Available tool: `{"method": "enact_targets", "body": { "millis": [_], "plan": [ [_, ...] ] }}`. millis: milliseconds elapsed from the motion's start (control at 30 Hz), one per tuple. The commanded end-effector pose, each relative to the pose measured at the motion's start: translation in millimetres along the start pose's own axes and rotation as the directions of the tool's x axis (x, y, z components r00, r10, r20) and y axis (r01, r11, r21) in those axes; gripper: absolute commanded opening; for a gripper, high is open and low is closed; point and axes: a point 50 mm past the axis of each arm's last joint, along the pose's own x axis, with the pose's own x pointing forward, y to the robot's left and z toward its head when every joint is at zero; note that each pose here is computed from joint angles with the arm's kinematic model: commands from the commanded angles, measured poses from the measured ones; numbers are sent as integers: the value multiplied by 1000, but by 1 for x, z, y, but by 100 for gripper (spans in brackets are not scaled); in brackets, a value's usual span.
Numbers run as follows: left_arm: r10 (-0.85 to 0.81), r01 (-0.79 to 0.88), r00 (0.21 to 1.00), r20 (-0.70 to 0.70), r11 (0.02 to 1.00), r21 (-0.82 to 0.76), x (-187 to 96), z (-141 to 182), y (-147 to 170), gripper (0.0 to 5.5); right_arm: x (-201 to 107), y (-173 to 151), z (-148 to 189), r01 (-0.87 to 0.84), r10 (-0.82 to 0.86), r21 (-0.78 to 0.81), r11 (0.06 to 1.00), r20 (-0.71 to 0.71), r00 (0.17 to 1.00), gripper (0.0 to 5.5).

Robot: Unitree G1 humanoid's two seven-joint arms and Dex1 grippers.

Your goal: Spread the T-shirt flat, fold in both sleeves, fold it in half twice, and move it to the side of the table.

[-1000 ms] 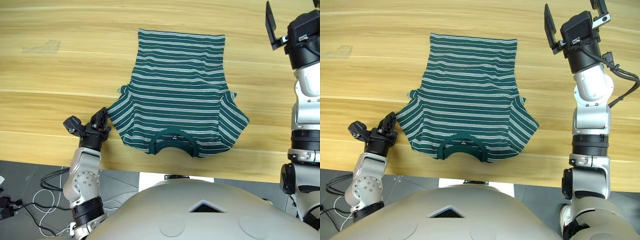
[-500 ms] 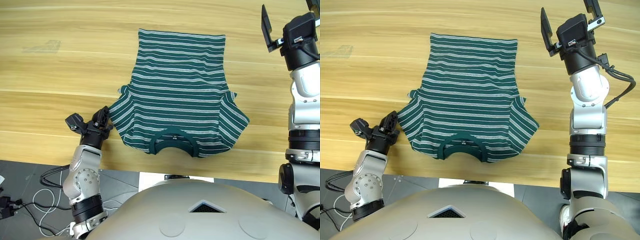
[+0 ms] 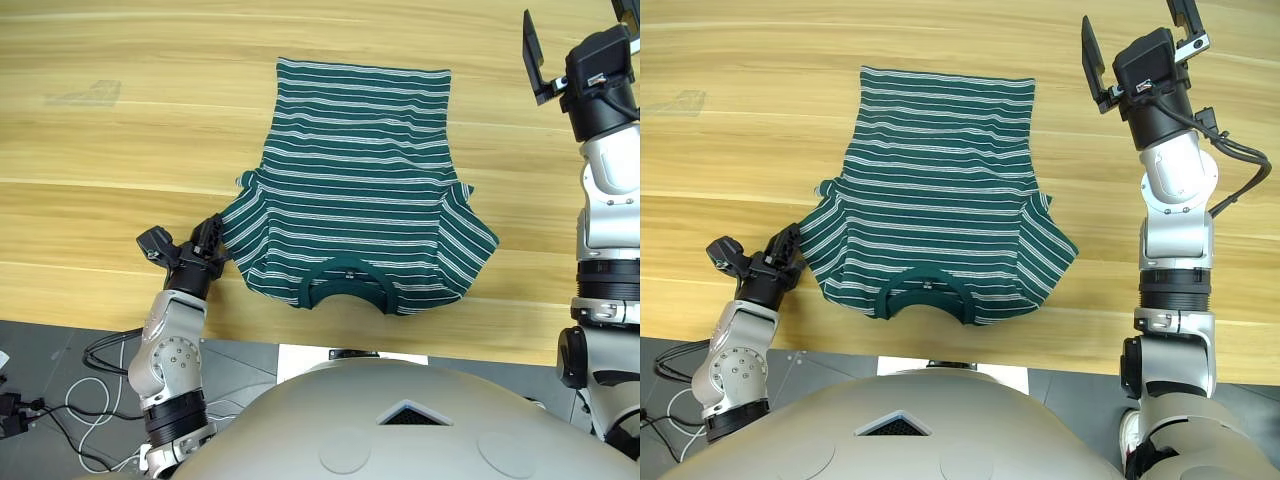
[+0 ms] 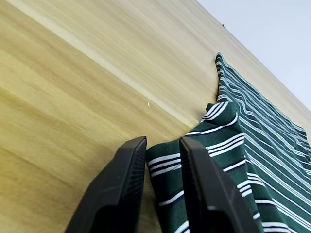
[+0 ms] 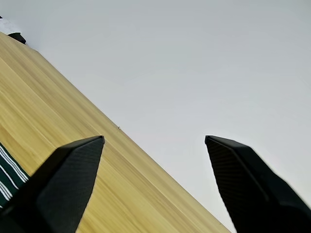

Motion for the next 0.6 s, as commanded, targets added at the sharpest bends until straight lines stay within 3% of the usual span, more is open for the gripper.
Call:
{"method": "enact_targets", "body": {
  "millis": [33, 267, 500, 600],
  "plan": [
    [87, -88, 993, -85, 996, -6, -4, -17, 12, 128, 0, 1, -2, 0, 0, -11, 1000, -8, 1000, 385],
    [92, -92, 993, -81, 996, -6, -4, -16, 14, 128, 1, 3, -3, -1, 0, -7, 1000, -10, 1000, 385],
    [92, -93, 992, -80, 996, -6, -4, -16, 14, 22, 2, 3, -2, -3, 3, -5, 1000, -6, 1000, 385],
    [88, -89, 993, -84, 996, -4, -3, -17, 13, 2, 2, 4, -2, -4, 4, -3, 1000, -5, 1000, 385]
  ]
}}
